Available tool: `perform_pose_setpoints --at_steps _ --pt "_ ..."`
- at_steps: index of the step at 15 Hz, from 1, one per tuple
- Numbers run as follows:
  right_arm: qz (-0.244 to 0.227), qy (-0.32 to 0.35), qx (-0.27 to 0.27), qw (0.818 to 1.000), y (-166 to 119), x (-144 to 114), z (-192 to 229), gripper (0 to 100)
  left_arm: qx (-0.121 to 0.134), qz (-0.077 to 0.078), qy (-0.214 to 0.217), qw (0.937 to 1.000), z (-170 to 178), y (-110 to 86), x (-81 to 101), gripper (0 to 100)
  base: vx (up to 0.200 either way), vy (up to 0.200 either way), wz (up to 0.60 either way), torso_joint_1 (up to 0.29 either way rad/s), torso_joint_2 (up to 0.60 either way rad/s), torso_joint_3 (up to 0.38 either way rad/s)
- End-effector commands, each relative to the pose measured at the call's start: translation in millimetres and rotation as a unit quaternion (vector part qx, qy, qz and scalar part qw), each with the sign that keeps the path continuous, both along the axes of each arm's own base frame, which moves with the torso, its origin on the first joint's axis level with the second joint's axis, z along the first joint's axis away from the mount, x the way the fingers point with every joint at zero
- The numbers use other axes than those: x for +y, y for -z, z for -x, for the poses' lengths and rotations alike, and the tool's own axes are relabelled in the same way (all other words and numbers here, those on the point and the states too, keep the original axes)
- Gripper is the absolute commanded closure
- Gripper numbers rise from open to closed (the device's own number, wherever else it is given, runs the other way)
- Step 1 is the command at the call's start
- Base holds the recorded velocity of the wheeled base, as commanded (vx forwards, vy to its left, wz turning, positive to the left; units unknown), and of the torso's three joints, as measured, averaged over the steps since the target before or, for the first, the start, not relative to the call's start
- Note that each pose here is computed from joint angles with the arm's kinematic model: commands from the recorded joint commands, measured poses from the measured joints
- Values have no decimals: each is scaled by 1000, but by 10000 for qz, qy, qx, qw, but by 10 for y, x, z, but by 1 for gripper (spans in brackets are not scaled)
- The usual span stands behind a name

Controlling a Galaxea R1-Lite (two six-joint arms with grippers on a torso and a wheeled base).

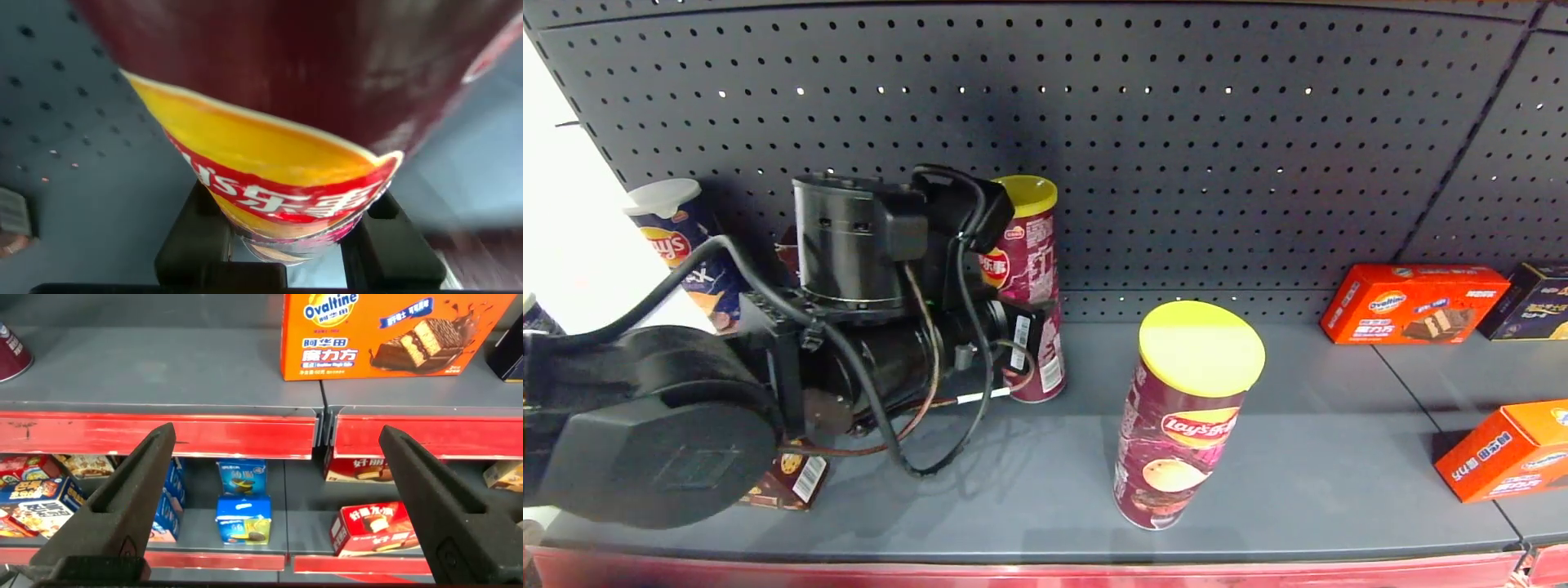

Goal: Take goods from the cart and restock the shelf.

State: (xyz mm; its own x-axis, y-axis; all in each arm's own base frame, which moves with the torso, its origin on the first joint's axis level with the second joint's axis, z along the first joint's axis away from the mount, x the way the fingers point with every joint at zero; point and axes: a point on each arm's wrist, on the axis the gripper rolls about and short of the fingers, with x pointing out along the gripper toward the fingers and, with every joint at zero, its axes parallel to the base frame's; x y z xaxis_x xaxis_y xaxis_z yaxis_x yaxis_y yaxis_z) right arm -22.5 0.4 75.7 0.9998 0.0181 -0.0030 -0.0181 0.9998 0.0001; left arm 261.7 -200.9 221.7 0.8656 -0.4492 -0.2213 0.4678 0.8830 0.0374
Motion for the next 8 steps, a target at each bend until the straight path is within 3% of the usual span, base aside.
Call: perform_pose_setpoints --at_steps 1,8 --pt "0 -2 16 10000 -1 0 -3 0 4 -55 -135 9999 -149 66 -155 100 0 0 0 0 0 0" --pt "0 -2 23 10000 -1 0 -4 0 -142 -198 -775 9967 -89 129 -435 100 0 0 0 0 0 0"
